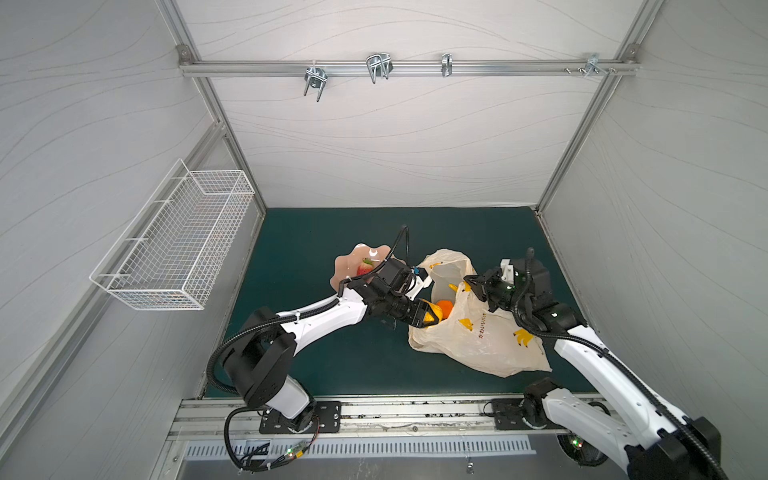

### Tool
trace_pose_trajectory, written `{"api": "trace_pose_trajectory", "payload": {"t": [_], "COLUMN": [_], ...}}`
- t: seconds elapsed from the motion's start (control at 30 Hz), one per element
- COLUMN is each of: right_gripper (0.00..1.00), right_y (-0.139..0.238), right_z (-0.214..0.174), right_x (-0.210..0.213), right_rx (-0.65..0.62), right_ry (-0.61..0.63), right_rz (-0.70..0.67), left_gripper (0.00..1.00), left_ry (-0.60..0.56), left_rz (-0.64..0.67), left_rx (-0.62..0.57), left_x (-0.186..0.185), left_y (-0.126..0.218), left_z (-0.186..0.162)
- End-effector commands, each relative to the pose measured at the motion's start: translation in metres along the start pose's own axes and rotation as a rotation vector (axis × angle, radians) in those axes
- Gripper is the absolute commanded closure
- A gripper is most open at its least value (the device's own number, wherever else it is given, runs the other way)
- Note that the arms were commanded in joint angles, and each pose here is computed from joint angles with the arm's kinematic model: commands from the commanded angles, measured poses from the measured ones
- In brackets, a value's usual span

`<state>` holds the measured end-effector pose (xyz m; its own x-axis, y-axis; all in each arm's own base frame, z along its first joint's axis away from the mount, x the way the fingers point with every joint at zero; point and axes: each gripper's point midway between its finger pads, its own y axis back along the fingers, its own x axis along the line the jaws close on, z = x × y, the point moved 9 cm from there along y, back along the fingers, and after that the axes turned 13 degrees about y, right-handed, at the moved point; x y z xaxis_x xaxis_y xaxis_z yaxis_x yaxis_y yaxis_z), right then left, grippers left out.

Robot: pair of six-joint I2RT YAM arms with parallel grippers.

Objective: Place the fruits into the plastic bag
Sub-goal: 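Lift the lemon with the left gripper and carry it into the bag opening, then lower the lemon into the bag and open the left gripper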

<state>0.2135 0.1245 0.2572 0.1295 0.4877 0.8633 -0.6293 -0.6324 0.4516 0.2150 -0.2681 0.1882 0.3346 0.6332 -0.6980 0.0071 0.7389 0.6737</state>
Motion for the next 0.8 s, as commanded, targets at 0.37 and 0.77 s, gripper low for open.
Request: {"api": "trace_pose_trajectory", "payload": {"t": [0.37, 0.77], "right_gripper": [1.00, 1.00], "right_y": [0.001, 0.002], "right_z": [-0.002, -0.003], "right_x": [0.008, 0.009], "right_rx": [-0.008, -0.012], "right_ry": [0.005, 0.001], "right_rz": [0.026, 0.038], "left_gripper": [0.60, 0.60], "left_ry": [-0.093, -0.085], "left_rz": [-0.015, -0.045], "left_rx": [0.077, 0.147], "left_x": [-0.029, -0.047], "left_y": [-0.041, -0.080], "left_z": [0.033, 0.062]}}
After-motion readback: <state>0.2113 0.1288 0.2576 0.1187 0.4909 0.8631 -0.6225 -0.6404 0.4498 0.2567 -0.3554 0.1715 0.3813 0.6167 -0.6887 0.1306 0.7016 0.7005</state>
